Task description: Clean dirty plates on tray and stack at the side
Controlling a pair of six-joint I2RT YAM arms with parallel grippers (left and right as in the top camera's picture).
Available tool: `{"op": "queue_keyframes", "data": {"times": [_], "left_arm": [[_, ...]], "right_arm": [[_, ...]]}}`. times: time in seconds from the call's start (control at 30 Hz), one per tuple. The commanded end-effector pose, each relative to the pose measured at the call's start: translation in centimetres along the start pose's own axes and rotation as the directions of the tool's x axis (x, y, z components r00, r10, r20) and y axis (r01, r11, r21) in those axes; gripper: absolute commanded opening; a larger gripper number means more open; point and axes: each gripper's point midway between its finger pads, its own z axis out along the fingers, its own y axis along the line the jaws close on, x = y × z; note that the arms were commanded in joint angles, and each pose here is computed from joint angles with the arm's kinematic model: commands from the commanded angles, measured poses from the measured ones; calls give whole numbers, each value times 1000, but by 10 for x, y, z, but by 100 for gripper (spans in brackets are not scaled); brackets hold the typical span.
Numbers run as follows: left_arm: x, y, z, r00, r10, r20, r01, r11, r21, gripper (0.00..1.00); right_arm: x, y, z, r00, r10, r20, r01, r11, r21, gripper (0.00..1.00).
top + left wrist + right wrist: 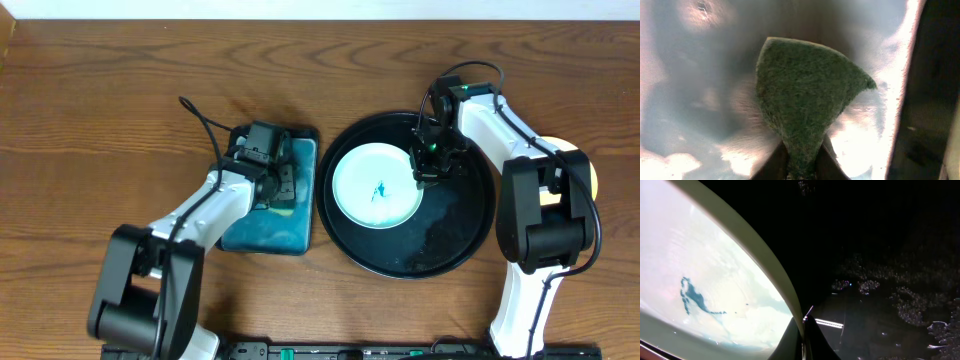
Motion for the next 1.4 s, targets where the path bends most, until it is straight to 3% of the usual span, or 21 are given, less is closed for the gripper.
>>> {"op": "queue_keyframes", "data": {"times": [0.0, 0.17, 0.57, 0.8, 0.87, 0.97, 1.0, 1.37], "left_arm": [[-14, 4, -21, 998, 3, 61, -2, 1000, -18, 39], [-3, 8, -17, 1000, 1, 19, 0, 999, -35, 49], [-18, 2, -4, 997, 1, 75, 0, 1000, -11, 49], [0, 2, 20, 1000, -3, -15, 3, 1000, 4, 48], [6, 4, 28, 999, -4, -43, 4, 1000, -2, 41], [11, 6, 33, 998, -5, -62, 5, 1000, -11, 10], [10, 6, 33, 998, -5, -61, 5, 1000, -10, 8], [-12, -4, -4, 999, 0, 44, -1, 1000, 31, 8]], "right_arm": [[1, 2, 2, 1000, -5, -8, 5, 1000, 5, 1], [1, 2, 2, 1000, -5, -8, 5, 1000, 5, 1], [1, 2, 2, 1000, -6, -7, 6, 1000, 5, 1], [1, 2, 2, 1000, -7, -7, 7, 1000, 6, 1], [2, 2, 2, 1000, -8, -8, 8, 1000, 6, 1], [2, 3, 2, 1000, -8, -8, 8, 1000, 6, 1], [2, 3, 2, 1000, -8, -9, 8, 1000, 6, 1], [2, 3, 2, 1000, -8, -11, 8, 1000, 7, 1]]}}
